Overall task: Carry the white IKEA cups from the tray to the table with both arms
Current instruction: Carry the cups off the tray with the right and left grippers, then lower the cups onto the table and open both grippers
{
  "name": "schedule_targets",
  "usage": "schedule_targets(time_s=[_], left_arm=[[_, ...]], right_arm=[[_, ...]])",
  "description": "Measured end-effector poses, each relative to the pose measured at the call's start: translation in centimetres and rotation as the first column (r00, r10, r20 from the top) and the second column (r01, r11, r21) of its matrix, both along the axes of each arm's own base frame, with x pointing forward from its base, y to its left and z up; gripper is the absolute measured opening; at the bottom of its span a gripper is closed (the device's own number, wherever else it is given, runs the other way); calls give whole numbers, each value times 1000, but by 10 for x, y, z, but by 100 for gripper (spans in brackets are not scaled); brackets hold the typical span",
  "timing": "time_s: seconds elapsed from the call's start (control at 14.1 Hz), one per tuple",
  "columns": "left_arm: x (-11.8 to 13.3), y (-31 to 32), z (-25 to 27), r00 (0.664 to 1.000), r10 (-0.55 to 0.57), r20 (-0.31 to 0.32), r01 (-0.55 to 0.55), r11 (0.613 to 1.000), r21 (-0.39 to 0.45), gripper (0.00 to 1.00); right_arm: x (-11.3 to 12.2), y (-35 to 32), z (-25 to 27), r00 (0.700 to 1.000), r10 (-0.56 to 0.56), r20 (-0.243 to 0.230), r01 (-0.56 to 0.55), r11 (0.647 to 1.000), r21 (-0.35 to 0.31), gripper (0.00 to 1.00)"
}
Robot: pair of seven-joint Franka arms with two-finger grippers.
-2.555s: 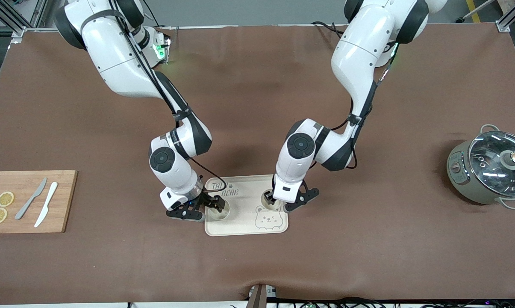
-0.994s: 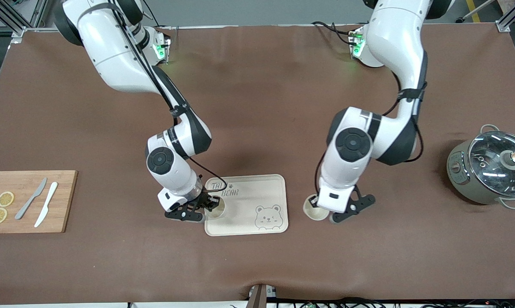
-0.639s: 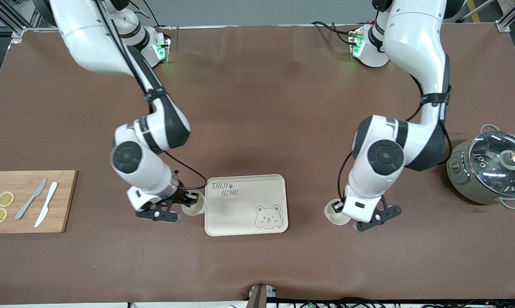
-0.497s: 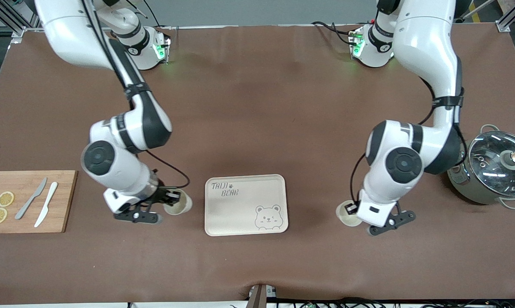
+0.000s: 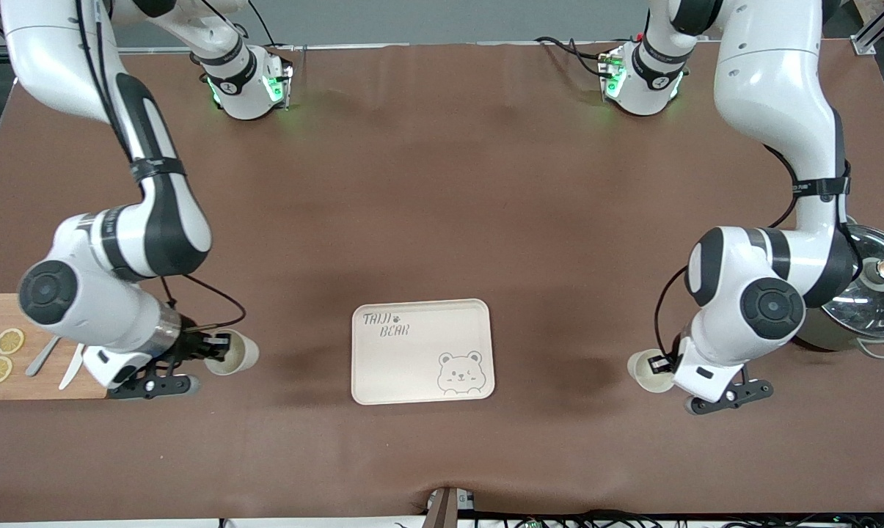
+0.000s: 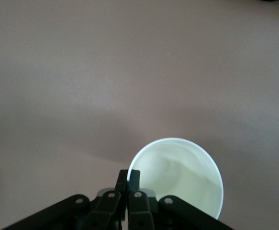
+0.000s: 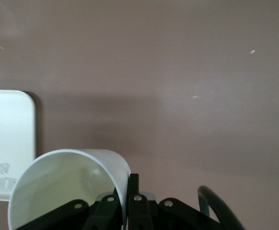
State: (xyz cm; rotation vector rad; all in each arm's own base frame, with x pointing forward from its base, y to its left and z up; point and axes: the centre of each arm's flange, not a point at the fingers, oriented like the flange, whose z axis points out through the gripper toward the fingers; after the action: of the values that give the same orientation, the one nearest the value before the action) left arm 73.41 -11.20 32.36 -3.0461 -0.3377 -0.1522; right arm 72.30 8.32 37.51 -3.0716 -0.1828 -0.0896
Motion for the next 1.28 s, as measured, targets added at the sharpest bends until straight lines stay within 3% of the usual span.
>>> schedule_targets(time_s=[0.35, 0.64, 1.06, 1.28], left_arm=[[-3, 58, -48, 994, -74, 83, 73, 997, 18, 3], [-6, 103, -63, 986, -110, 123, 106, 994, 41, 3], [-9, 127, -71, 985, -121, 121, 115, 992, 51, 3], [-10, 126, -74, 986, -122, 116, 117, 992, 50, 7]], right_arm=[[7, -64, -15, 995, 96, 12, -96, 994, 55, 4], [17, -84, -60, 987, 150, 51, -152, 987, 49, 4], [26, -84, -162, 982, 156, 108, -160, 987, 31, 4], [27, -83, -167, 980, 160, 115, -165, 986, 30, 4]])
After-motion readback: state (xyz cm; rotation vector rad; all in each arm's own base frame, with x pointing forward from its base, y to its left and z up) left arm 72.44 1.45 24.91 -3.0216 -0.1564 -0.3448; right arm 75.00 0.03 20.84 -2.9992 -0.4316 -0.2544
